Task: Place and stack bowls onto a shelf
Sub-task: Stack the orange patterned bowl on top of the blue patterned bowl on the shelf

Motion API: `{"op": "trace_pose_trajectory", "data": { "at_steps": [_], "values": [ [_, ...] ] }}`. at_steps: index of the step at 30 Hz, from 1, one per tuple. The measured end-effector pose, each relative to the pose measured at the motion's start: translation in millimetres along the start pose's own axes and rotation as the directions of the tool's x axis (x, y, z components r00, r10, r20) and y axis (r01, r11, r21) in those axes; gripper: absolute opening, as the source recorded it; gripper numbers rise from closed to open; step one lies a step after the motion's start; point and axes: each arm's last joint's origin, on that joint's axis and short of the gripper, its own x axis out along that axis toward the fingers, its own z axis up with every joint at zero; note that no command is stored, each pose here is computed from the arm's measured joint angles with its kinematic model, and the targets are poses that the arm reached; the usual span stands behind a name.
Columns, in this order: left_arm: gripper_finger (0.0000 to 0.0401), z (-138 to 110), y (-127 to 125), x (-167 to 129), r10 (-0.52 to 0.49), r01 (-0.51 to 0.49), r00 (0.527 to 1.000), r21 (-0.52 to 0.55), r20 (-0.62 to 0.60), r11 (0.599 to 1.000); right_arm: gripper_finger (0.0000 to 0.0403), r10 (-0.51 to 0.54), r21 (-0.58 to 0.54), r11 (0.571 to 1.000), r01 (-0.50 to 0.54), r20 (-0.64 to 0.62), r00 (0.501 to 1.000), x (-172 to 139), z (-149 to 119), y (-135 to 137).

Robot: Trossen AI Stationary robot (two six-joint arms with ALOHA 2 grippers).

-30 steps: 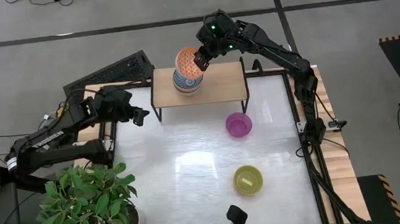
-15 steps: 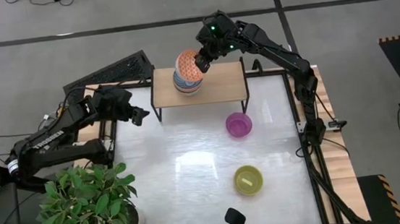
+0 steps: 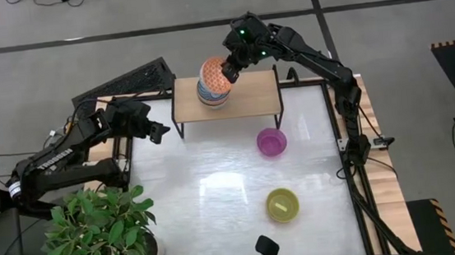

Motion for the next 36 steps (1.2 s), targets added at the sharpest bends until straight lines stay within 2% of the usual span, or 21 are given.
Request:
{"op": "trace_pose_trajectory", "data": {
  "at_steps": [11, 25, 31, 36],
  "values": [
    [0.0190, 0, 0, 0, 0.000, 0.000, 1.000, -0.001, -0.001, 1.000, 0.0040, -0.002, -0.022, 1.000, 0.002, -0.001, 1.000, 15, -6, -3],
    [0.0190, 0, 0, 0, 0.002, -0.002, 1.000, -0.002, 0.000, 1.000, 0.0040, -0.013, -0.031, 0.999, 0.012, -0.013, 1.000, 17, -8, -8],
    [0.0190, 0, 0, 0, 0.002, -0.002, 1.000, 0.000, 0.000, 1.000, 0.0066, -0.014, -0.010, 1.000, 0.014, -0.015, 1.000, 17, -8, -9],
    [0.0190, 0, 0, 0, 0.002, -0.002, 1.000, 0.001, 0.000, 1.000, 0.0069, -0.014, -0.011, 1.000, 0.013, -0.017, 1.000, 17, -9, -9]
  ]
}}
